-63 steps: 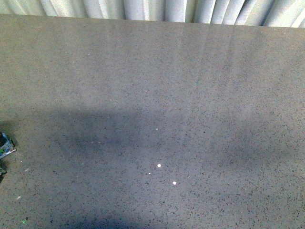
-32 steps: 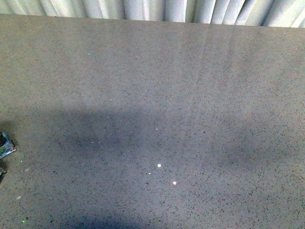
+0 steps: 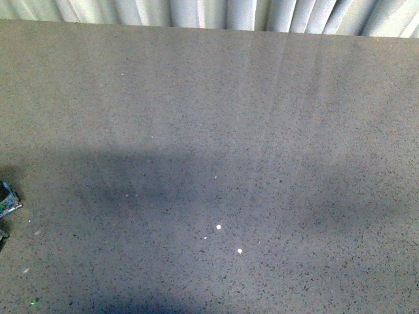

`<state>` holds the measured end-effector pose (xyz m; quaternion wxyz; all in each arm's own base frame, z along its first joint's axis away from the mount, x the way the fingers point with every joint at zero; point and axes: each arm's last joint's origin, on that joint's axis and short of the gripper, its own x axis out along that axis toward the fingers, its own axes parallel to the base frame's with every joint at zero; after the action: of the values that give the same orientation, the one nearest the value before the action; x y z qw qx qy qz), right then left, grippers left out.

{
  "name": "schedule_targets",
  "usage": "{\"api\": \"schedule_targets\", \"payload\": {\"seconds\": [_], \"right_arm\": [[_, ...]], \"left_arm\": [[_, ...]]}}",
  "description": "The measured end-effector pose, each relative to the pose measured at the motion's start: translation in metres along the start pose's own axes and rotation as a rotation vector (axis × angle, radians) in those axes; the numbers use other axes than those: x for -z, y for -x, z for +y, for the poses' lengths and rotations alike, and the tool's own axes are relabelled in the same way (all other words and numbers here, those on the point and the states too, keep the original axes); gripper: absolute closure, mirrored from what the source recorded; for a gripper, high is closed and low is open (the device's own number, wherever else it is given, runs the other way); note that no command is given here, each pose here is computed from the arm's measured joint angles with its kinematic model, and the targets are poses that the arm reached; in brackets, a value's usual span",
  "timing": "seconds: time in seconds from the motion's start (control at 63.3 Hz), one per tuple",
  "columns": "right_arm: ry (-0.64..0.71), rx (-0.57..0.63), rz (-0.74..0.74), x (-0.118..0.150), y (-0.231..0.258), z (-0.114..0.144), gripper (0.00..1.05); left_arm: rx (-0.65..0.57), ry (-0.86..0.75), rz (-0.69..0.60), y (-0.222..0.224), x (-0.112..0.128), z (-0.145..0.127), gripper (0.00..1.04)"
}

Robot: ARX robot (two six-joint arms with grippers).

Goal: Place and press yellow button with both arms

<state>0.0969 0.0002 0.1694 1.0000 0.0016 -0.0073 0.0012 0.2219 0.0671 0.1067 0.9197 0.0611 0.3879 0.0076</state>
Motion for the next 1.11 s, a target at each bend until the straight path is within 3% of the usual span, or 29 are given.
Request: {"api": "schedule_targets", "payload": {"seconds": [0.237,0.442,0.569,0.758,0.869,0.948,1.106], "right_arm": [[0.0,0.0,0.0,0.0,0.0,0.0,0.09],[0.0,0.0,0.0,0.0,0.0,0.0,0.09],[0.0,0.0,0.0,0.0,0.0,0.0,0.09],[0.0,0.0,0.0,0.0,0.0,0.0,0.09],[0.0,0.0,0.0,0.0,0.0,0.0,0.09],[0.0,0.0,0.0,0.0,0.0,0.0,0.09],[0.0,0.0,0.0,0.0,0.0,0.0,0.09]], "left_arm": [[-0.008,-0.021,-0.016,0.009,-0.006,0.001,0.73],[-0.047,-0.054,-0.102,0.025,-0.042,0.012,0.73],[-0.038,-0.103,-0.134,0.03,-0.063,-0.001,0.73],[0.076,-0.197,-0.19,0.03,-0.091,-0.057,0.73],[0.173,-0.242,-0.224,0.027,-0.104,-0.107,0.73],[0.251,-0.282,-0.221,0.024,-0.103,-0.15,0.73],[0.331,-0.349,-0.223,0.022,-0.092,-0.203,0.73]]}}
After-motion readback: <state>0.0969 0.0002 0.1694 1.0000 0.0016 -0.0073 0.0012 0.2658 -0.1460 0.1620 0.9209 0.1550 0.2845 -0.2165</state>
